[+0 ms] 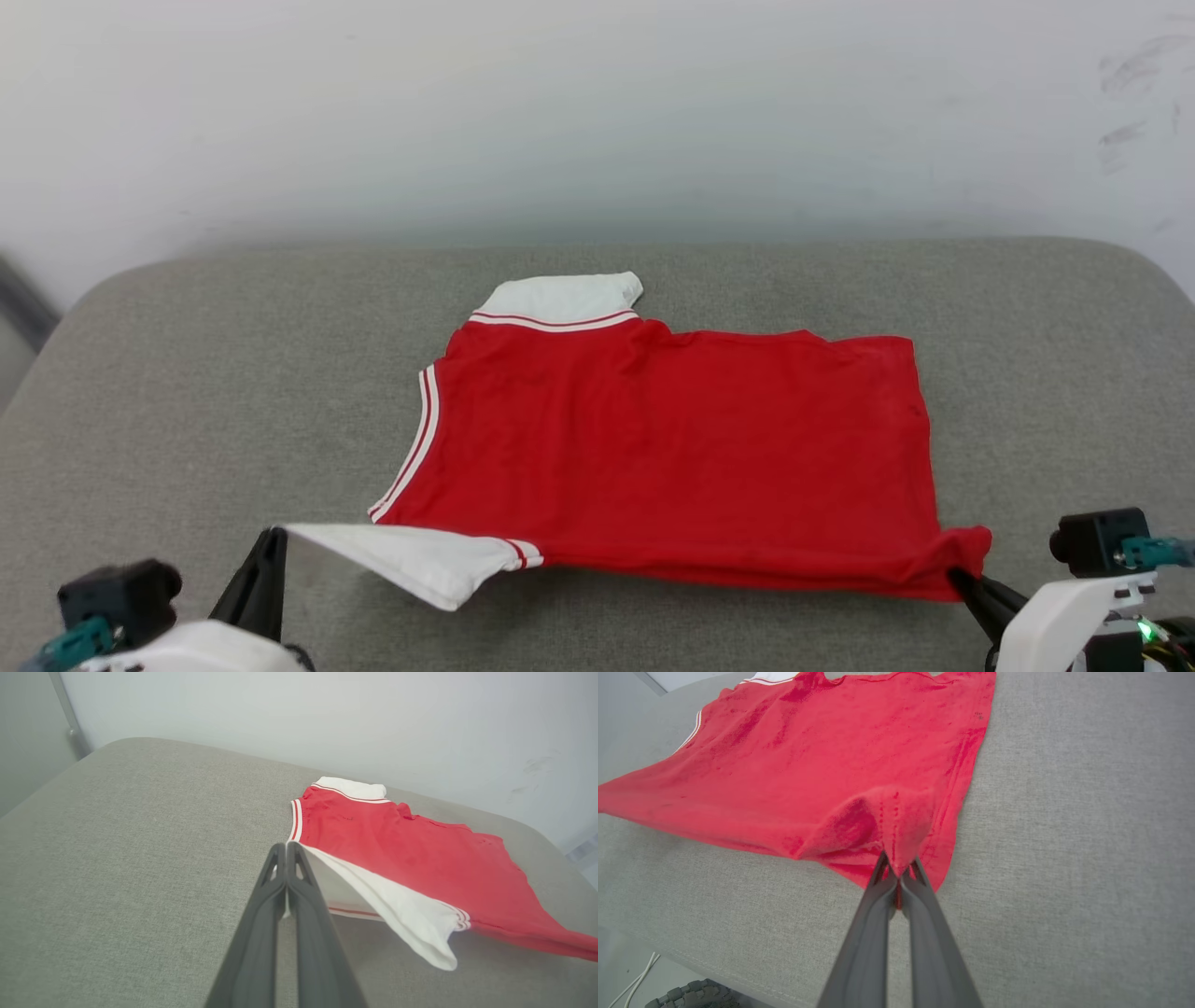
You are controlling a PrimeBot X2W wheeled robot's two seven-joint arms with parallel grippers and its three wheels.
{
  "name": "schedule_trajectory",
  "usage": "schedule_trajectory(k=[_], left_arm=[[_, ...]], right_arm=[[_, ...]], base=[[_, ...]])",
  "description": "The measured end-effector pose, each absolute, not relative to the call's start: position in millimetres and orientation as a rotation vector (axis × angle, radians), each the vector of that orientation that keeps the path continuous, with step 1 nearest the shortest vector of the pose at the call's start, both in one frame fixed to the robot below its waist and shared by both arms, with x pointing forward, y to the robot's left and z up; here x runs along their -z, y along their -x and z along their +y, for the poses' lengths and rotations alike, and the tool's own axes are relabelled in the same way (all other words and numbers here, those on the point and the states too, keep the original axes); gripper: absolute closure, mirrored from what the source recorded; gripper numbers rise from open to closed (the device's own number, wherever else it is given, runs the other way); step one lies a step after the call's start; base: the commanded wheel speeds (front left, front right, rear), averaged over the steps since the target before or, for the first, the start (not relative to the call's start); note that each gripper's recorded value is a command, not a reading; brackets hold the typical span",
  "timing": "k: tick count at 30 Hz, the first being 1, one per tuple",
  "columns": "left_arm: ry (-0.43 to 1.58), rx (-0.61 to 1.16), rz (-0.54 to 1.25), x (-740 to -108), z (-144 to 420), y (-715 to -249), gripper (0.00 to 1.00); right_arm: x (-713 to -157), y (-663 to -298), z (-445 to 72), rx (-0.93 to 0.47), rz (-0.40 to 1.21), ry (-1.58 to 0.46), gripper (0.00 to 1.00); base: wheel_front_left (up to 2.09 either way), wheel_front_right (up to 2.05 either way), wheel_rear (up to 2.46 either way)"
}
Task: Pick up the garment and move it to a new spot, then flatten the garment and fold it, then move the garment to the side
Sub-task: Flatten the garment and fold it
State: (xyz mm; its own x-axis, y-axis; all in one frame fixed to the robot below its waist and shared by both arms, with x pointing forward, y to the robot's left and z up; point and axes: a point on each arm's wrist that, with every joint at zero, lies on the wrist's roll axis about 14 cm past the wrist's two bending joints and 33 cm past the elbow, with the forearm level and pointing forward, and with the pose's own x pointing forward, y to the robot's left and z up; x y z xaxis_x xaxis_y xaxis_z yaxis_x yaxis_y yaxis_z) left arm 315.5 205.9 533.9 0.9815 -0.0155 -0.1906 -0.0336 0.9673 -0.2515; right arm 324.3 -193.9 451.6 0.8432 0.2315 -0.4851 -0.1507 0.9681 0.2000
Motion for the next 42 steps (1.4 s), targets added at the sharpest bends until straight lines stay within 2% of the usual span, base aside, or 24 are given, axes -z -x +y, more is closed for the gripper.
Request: schedule_trajectory(k=[6, 14, 22, 23, 24, 25, 26, 28, 34, 42], left_arm=[[0.282, 0.047, 0.198, -522.7, 194.9, -353.9, 1.0], [0.307, 0.124, 0.222, -501.4, 173.9, -424.2, 1.0], [0.321, 0.162, 0.403, -438.4, 157.9, -463.8, 1.0], [0.325, 0.169, 0.43, -430.4, 155.0, -465.3, 1.0], [0.332, 0.172, 0.454, -422.6, 152.9, -466.2, 1.0], [0.336, 0.177, 0.47, -417.2, 150.0, -467.5, 1.0], [0.35, 0.176, 0.488, -411.8, 148.5, -468.2, 0.91], [0.358, 0.182, 0.515, -404.4, 145.1, -468.4, 0.0], [0.353, 0.178, 0.503, -403.2, 149.1, -470.5, 0.0], [0.317, 0.187, 0.426, -440.6, 162.1, -470.7, 0.0]], right_arm=[[-442.6, -340.4, -188.2, -0.202, 0.589, -0.13, 1.0], [-427.6, -388.1, -187.0, -0.203, 0.642, -0.106, 1.0], [-385.5, -414.4, -188.8, -0.196, 0.752, -0.087, 1.0], [-380.1, -415.0, -188.9, -0.195, 0.764, -0.087, 0.92], [-376.6, -416.3, -188.4, -0.195, 0.767, -0.087, 0.55], [-374.0, -418.1, -188.7, -0.192, 0.767, -0.09, 0.0], [-372.5, -419.6, -188.3, -0.192, 0.766, -0.093, 0.0], [-372.5, -421.7, -185.0, -0.199, 0.748, -0.095, 0.0], [-386.6, -421.9, -184.4, -0.199, 0.633, -0.113, 0.0], [-454.0, -416.2, -201.1, -0.15, 0.289, -0.12, 0.0]], base=[[0.0, 0.0, 0.0], [0.0, 0.0, 0.0], [0.0, 0.0, 0.0], [0.0, 0.0, 0.0], [0.0, 0.0, 0.0], [0.0, 0.0, 0.0], [0.0, 0.0, 0.0], [0.0, 0.0, 0.0], [0.0, 0.0, 0.0], [0.0, 0.0, 0.0]])
